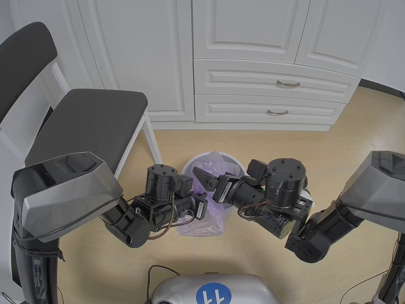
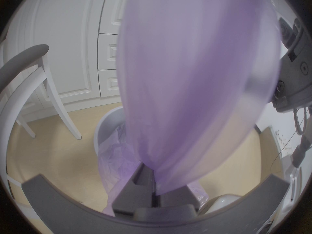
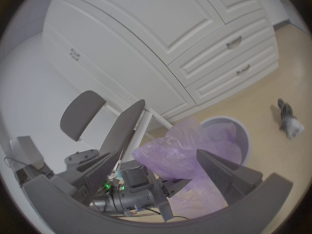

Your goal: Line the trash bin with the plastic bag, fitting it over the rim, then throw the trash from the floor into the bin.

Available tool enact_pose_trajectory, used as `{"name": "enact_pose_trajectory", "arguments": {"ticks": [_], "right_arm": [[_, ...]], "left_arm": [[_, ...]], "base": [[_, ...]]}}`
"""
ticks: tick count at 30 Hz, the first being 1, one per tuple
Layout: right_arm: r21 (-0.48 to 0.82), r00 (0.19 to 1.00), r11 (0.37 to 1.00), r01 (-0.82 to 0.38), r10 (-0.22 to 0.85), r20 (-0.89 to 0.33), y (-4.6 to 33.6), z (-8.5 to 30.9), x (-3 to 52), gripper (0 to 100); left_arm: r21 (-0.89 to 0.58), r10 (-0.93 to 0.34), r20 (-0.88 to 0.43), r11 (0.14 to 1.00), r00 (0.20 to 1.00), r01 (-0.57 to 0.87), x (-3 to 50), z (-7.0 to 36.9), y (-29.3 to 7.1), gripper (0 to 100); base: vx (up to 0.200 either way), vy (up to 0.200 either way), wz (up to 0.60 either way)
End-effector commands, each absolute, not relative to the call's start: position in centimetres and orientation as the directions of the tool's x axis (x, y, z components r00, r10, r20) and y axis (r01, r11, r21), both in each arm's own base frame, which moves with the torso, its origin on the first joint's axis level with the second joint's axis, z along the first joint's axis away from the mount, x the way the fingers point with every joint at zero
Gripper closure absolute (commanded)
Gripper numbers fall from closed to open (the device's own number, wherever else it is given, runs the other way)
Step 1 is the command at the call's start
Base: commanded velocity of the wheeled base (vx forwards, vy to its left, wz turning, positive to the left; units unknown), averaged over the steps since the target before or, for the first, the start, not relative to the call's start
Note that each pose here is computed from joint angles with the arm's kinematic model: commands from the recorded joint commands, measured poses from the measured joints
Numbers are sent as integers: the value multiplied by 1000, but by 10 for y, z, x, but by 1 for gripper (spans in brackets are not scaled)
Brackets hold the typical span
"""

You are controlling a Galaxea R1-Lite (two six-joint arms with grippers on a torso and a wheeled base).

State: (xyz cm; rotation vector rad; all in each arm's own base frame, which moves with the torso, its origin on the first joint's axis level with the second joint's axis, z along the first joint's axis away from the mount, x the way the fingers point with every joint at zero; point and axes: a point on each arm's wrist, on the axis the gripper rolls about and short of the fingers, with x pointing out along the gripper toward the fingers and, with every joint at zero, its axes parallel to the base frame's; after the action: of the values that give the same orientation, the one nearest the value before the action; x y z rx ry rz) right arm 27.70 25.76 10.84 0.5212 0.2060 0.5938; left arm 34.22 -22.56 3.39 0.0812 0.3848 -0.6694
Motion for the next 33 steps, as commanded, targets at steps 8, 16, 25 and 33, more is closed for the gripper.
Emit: {"name": "enact_pose_trajectory", "arguments": {"ticks": [8,16,25,33], "right_arm": [[428,840,742,-516,535,85,209,171,259,0],[440,926,833,-336,378,-9,174,188,302,0],[489,962,851,-189,261,-81,163,162,353,0],[479,958,862,-165,256,-129,166,140,364,0]], "left_arm": [[-217,-670,-244,743,701,634,340,78,-220,100],[-447,-705,-164,677,690,585,347,113,-220,100],[-472,-607,-328,769,724,430,390,99,-189,100],[-469,-575,-396,797,716,381,407,65,-184,100]], "base": [[0,0,0],[0,0,0],[0,0,0],[0,0,0]]}}
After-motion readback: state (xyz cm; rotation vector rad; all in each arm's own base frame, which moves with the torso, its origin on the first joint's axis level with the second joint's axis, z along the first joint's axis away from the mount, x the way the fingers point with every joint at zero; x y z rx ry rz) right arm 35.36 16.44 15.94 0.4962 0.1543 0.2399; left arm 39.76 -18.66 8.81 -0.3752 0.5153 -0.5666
